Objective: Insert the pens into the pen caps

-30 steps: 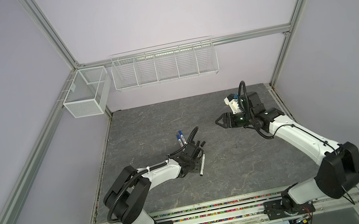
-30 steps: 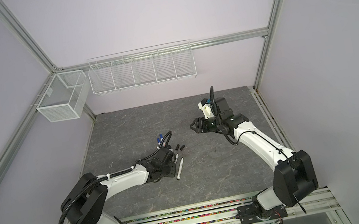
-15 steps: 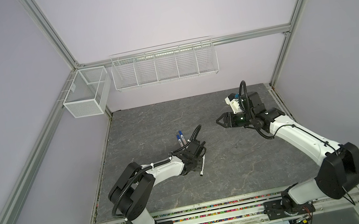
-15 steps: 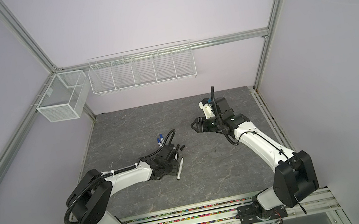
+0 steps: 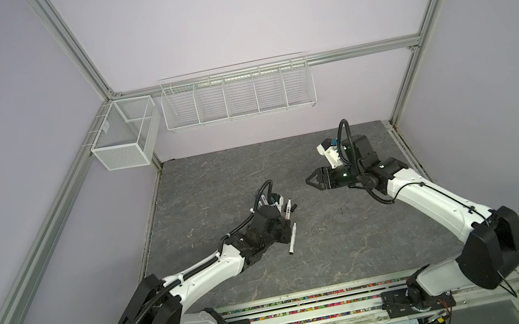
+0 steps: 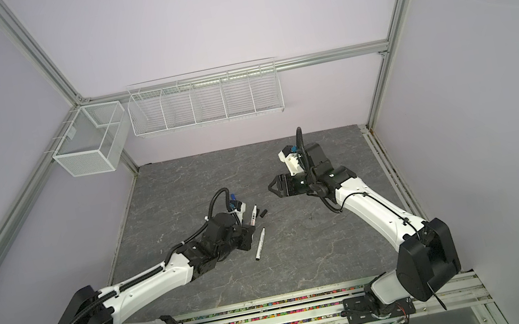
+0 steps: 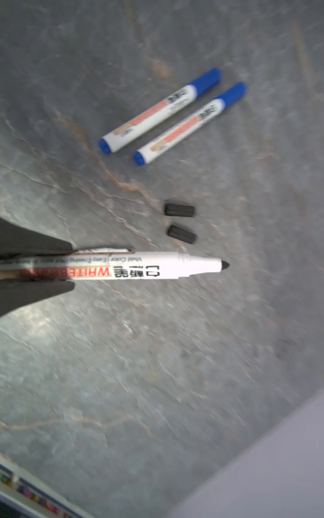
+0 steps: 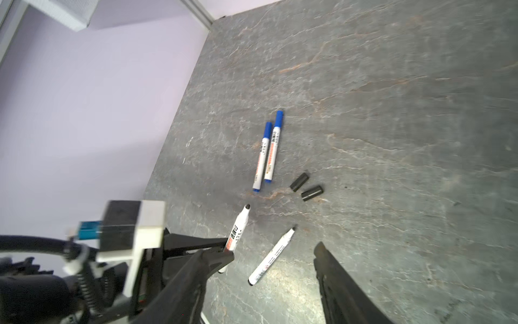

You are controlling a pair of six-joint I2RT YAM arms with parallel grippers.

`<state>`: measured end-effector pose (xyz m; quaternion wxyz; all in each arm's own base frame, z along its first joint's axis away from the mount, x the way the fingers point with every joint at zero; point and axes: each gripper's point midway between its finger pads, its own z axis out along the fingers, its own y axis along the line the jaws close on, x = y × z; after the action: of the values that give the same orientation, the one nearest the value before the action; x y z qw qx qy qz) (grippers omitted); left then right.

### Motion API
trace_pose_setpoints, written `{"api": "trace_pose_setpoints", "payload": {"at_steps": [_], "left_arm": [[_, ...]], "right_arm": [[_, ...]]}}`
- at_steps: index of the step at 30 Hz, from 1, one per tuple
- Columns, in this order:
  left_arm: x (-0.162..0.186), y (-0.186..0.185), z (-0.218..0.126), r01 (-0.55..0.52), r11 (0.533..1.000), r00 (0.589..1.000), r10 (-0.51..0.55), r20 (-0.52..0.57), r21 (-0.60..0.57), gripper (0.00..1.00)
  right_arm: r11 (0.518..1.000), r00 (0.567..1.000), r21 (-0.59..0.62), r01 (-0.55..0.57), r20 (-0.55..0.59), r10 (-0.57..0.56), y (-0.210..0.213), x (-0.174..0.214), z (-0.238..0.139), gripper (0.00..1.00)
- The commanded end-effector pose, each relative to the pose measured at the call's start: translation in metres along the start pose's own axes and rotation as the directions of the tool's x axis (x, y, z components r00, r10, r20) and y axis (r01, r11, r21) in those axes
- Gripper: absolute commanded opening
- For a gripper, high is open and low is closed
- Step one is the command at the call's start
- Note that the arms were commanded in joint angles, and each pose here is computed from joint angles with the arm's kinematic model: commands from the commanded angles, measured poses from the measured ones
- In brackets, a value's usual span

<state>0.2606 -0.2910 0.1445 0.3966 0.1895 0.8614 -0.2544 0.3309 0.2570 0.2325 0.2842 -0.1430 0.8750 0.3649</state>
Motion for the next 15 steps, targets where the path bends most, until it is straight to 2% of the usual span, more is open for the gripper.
{"api": "trace_pose_setpoints", "payload": {"at_steps": [1,8,15], "left_arm": [[-0.041,-0.017,-0.013,0.016,0.997,0.983,-0.031,0.182,0.079,0.0],[-0.072,-0.031,-0.033,-0.016,0.992,0.961,-0.02,0.277,0.127,0.0],[-0.077,-0.039,-0.034,-0.021,0.986,0.957,-0.028,0.287,0.168,0.0]], "right_arm": [[0.988,0.992,-0.105,0.112,-0.041,-0.117,0.035,0.005,0.007,0.66],[0.984,0.99,-0.13,0.121,-0.056,-0.129,0.047,0.002,0.021,0.65],[0.977,0.992,-0.188,0.099,-0.064,-0.113,0.056,-0.002,0.032,0.58]]}}
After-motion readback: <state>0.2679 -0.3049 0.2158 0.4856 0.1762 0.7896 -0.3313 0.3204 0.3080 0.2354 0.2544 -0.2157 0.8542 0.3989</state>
